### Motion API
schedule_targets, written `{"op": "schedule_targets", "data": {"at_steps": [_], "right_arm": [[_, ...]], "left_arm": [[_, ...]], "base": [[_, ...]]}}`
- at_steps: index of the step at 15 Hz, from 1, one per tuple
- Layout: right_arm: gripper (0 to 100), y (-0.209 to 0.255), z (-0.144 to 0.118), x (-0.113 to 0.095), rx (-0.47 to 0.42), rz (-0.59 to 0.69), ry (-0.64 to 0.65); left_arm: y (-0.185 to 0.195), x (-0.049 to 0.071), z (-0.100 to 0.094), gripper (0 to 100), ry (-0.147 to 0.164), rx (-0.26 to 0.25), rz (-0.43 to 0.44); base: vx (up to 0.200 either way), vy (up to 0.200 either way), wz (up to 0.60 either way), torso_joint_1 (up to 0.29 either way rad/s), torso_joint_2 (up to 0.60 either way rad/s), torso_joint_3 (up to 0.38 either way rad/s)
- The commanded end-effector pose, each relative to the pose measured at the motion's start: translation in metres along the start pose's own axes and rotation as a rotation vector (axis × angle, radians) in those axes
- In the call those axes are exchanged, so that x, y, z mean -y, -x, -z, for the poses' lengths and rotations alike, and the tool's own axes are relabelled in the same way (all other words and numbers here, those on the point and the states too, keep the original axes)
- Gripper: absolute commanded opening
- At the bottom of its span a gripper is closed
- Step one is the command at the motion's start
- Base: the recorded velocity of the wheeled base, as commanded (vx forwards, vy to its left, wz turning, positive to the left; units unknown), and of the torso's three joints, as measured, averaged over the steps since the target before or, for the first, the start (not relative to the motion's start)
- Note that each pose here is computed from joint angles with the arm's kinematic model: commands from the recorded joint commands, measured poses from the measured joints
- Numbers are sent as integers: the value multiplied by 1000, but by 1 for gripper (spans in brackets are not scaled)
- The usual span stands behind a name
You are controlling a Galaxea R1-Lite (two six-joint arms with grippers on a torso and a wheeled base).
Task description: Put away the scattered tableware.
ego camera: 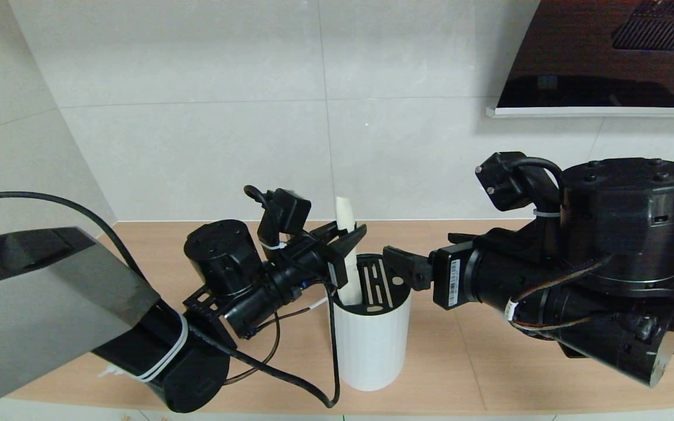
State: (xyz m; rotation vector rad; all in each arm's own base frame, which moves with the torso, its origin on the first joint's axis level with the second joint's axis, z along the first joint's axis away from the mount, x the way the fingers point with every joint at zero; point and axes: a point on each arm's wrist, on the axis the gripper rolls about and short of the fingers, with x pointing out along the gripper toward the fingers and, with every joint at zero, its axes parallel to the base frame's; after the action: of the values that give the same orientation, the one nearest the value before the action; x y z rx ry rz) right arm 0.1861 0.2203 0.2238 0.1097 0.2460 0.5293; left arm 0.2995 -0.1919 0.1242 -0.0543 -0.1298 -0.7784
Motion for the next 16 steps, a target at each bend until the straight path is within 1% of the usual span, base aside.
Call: {"op": "schedule_targets", "data": {"at_steps": [1,5,6,7,8,9,10,13,15,16], "right_arm": [[100,0,0,0,0,1,0],[100,0,0,0,0,1,0],[100,0,0,0,0,1,0],[100,0,0,0,0,1,0],[100,0,0,0,0,1,0],[100,0,0,0,1,1,0],[100,0,-1,0,3,0,-1],[100,1,-1,0,4,1,-1],[100,3,-6,4,23,15,-9],[100,13,-17,9,64,29,-22]], "left_arm": [[-2,1,11,0,6,-28,-2],[-2,9,10,0,5,-29,-2],[-1,11,10,0,-2,-30,-2],[-1,11,10,100,-7,-27,-10],[-1,12,8,100,-13,-22,-28],[0,14,2,100,-19,-2,-34],[1,14,-5,100,-21,19,-34],[7,15,-20,100,-25,56,-56],[22,18,-50,100,-35,129,-71],[35,20,-70,100,-42,173,-74]], "base": [[0,0,0,0,0,0],[0,0,0,0,0,0],[0,0,0,0,0,0],[0,0,0,0,0,0],[0,0,0,0,0,0],[0,0,0,0,0,0],[0,0,0,0,0,0],[0,0,0,0,0,0],[0,0,0,0,0,0],[0,0,0,0,0,0]]}}
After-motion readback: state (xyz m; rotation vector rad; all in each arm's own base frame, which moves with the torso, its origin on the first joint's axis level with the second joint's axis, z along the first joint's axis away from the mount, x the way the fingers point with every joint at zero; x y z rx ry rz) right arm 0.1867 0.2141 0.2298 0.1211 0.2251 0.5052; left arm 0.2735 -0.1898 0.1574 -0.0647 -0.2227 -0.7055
